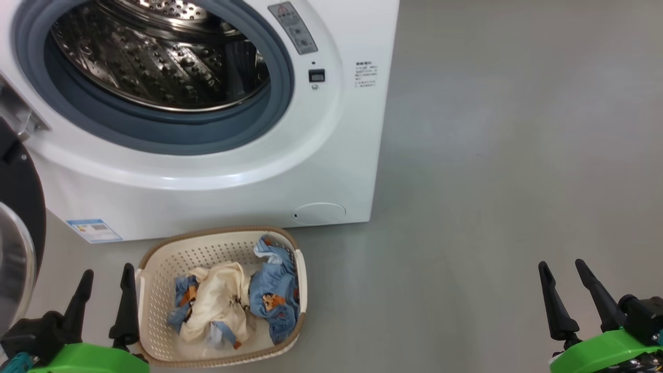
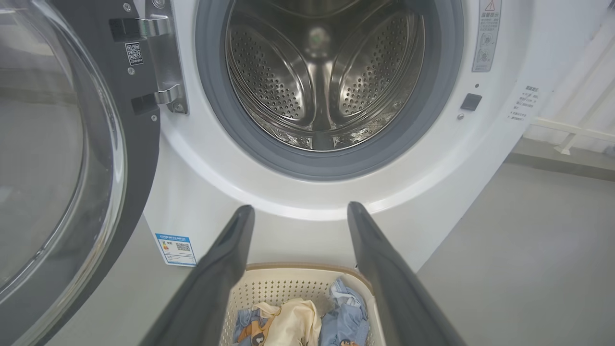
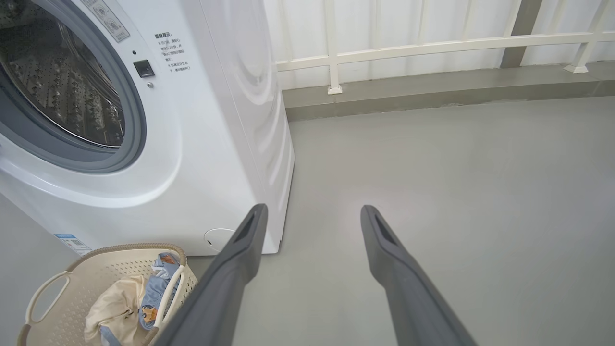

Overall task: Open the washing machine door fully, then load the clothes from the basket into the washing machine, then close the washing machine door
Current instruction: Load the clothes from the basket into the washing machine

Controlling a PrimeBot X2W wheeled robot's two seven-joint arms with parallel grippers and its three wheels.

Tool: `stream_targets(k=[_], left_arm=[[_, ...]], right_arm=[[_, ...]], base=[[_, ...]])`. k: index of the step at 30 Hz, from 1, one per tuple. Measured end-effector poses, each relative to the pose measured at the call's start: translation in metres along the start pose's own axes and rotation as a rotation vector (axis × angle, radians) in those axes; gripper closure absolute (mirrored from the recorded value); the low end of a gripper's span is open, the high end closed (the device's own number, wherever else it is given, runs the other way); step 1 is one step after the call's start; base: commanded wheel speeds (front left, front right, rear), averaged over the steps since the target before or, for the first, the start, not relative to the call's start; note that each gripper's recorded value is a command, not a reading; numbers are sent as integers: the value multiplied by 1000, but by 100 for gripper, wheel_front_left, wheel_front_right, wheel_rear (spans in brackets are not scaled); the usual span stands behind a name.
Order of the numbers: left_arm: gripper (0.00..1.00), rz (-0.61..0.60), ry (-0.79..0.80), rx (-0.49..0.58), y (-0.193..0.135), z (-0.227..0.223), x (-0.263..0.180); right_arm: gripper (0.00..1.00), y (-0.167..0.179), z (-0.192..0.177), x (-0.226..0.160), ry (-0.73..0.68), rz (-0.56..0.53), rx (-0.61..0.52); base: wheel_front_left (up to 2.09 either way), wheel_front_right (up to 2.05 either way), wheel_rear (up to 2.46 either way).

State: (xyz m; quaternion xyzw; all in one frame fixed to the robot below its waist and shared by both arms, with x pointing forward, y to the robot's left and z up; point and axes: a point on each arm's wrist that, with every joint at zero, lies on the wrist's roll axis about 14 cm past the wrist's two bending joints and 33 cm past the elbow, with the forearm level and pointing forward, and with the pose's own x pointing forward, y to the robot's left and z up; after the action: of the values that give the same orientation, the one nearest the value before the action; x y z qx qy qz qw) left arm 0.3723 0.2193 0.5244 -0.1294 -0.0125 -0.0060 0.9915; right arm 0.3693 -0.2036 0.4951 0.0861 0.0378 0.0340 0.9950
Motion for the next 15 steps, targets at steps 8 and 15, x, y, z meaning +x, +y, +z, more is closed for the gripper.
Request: stream_targets(k=[8,15], left_arm=[[0,-2,1,1,0,0,0],[0,-5,6,-5,-1,-2,0]], right_arm=[[0,1,0,0,-1,3,-1],[0,2,0,0,1,5,0]], base=[[67,-133,66],[56,-81,25]])
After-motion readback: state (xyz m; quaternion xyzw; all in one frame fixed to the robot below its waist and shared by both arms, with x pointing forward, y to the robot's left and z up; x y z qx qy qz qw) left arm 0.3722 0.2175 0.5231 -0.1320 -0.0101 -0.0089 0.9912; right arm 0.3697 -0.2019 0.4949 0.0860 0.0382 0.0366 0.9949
